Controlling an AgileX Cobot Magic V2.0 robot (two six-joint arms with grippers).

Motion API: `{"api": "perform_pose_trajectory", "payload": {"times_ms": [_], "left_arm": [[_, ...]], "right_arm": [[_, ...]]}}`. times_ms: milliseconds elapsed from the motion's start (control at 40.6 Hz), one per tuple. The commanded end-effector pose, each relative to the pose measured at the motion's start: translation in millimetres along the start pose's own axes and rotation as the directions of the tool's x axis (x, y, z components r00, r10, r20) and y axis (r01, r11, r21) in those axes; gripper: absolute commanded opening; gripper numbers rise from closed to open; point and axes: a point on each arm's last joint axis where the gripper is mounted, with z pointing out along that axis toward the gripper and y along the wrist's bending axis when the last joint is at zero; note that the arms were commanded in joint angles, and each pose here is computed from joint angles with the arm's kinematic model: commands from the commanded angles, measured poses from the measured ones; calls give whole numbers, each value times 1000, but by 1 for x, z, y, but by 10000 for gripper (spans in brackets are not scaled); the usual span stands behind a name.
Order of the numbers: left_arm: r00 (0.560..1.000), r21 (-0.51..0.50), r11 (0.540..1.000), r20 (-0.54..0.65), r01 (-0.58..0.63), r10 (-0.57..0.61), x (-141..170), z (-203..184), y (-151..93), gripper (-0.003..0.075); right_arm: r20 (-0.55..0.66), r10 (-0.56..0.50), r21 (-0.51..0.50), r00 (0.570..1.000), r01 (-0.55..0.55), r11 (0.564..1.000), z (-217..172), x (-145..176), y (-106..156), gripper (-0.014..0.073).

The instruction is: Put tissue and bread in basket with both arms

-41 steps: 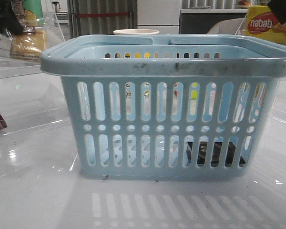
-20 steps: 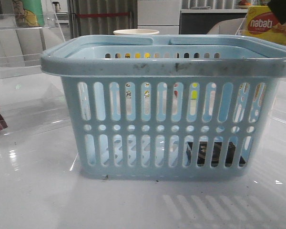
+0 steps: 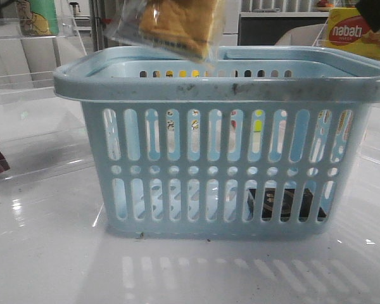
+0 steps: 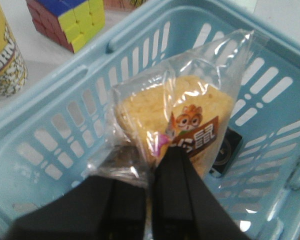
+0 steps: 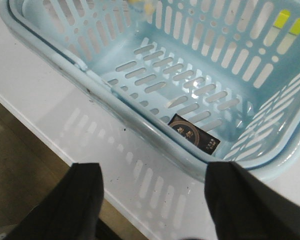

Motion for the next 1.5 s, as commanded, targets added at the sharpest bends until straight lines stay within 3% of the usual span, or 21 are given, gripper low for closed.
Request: {"api": "perform_pose_trajectory", "payload": {"times_ms": [0, 246, 443, 542, 886, 1083, 1280, 1477], "left_arm": [[991, -47, 999, 136, 16, -10, -10, -13, -4, 93], [998, 16, 999, 48, 45, -46, 1, 8, -2, 125], [996, 57, 995, 35, 77, -79, 2, 14, -3, 393], [996, 60, 995, 49, 77, -80, 1, 9, -5, 469], [985, 58, 998, 171, -8, -2, -10, -73, -42, 466], [980, 19, 999, 194, -42, 38, 12, -115, -65, 465], [991, -138, 990, 132, 11, 7, 60, -141, -75, 465], [990, -346, 934, 129, 93, -51, 107, -164, -76, 465]], "right_arm": [[88, -5, 8, 996, 4, 1000, -8, -12, 0, 542], [88, -5, 8, 996, 4, 1000, -8, -12, 0, 542], [88, -5, 8, 996, 4, 1000, -8, -12, 0, 542], [88, -5, 8, 996, 4, 1000, -8, -12, 0, 542], [88, -5, 8, 996, 4, 1000, -8, -12, 0, 542], [88, -5, 8, 996, 4, 1000, -8, -12, 0, 542], [88, -5, 8, 996, 4, 1000, -8, -12, 0, 542], [89, -5, 8, 996, 4, 1000, -8, -12, 0, 542]]}}
